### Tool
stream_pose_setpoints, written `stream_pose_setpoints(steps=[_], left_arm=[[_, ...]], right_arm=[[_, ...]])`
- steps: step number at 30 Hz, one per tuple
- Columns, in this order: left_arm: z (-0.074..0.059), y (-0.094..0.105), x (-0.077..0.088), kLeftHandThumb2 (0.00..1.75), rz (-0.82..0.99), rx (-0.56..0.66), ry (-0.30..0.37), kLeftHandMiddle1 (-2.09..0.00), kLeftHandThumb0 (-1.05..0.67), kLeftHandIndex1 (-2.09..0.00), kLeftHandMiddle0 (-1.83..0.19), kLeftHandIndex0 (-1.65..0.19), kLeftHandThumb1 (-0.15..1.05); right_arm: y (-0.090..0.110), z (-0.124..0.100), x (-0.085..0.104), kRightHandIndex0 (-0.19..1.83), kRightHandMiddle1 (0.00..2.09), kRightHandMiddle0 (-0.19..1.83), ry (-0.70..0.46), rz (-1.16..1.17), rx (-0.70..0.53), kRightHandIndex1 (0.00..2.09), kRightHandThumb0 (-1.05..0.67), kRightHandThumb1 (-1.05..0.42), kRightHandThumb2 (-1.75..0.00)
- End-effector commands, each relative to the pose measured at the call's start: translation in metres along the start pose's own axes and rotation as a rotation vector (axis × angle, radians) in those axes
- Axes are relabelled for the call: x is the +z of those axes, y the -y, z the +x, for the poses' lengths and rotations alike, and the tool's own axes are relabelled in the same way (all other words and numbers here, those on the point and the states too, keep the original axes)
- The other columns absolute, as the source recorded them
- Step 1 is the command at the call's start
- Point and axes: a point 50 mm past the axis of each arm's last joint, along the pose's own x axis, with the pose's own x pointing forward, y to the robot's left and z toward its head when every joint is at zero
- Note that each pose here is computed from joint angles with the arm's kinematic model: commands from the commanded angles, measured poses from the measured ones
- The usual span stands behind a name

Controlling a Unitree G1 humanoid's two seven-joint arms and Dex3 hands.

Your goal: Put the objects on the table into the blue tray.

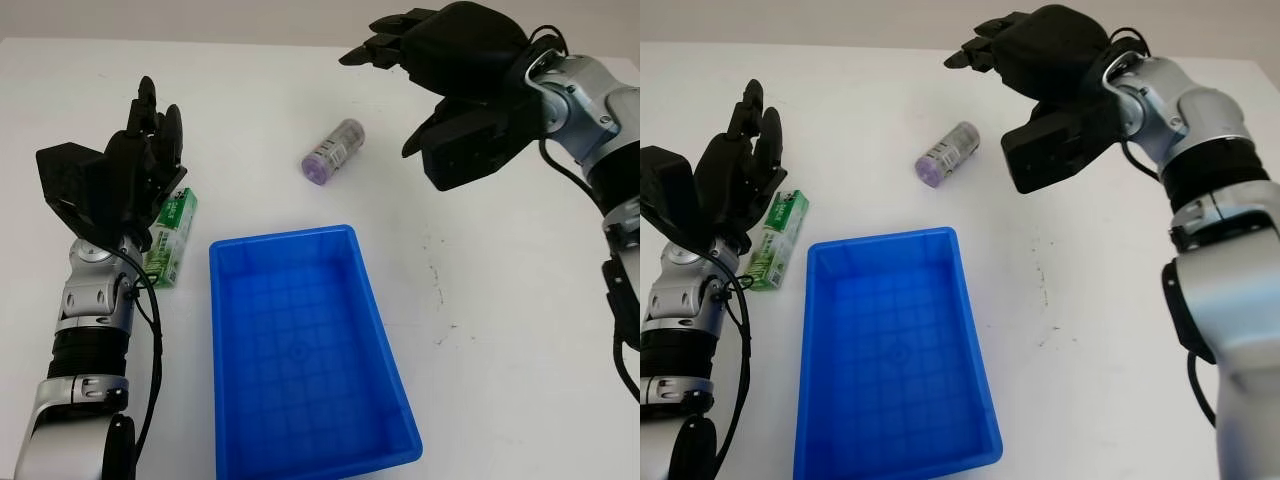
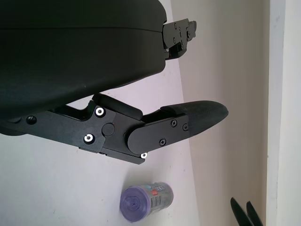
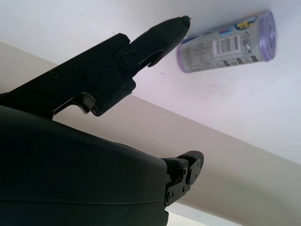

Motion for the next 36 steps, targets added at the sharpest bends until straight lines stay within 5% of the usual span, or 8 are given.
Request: stream_pose_setpoints(steps=[1, 16, 36], left_arm=[[0.000, -0.001, 0.004, 0.66, 0.005, 0.003, 0.015, 0.00, -0.69, 0.00, 0.19, 0.19, 1.05], [-0.004, -0.002, 0.001, 0.66, 0.018, 0.021, 0.012, 0.00, -0.68, 0.00, 0.19, 0.19, 1.05], [-0.013, 0.000, -0.002, 0.66, 0.023, 0.046, 0.006, 0.00, -0.69, 0.00, 0.19, 0.19, 1.05]], right_arm=[[0.011, 0.007, 0.005, 0.05, 0.24, 0.03, 0.004, -0.021, -0.037, 0.08, -0.57, -0.79, -0.08], [-0.011, 0.030, 0.032, 0.07, 0.20, 0.05, -0.013, 0.004, -0.023, 0.07, -0.54, -0.81, -0.05], [-0.081, 0.021, 0.047, 0.20, 0.14, 0.20, -0.003, -0.099, 0.193, 0.09, -0.44, -0.82, -0.06]])
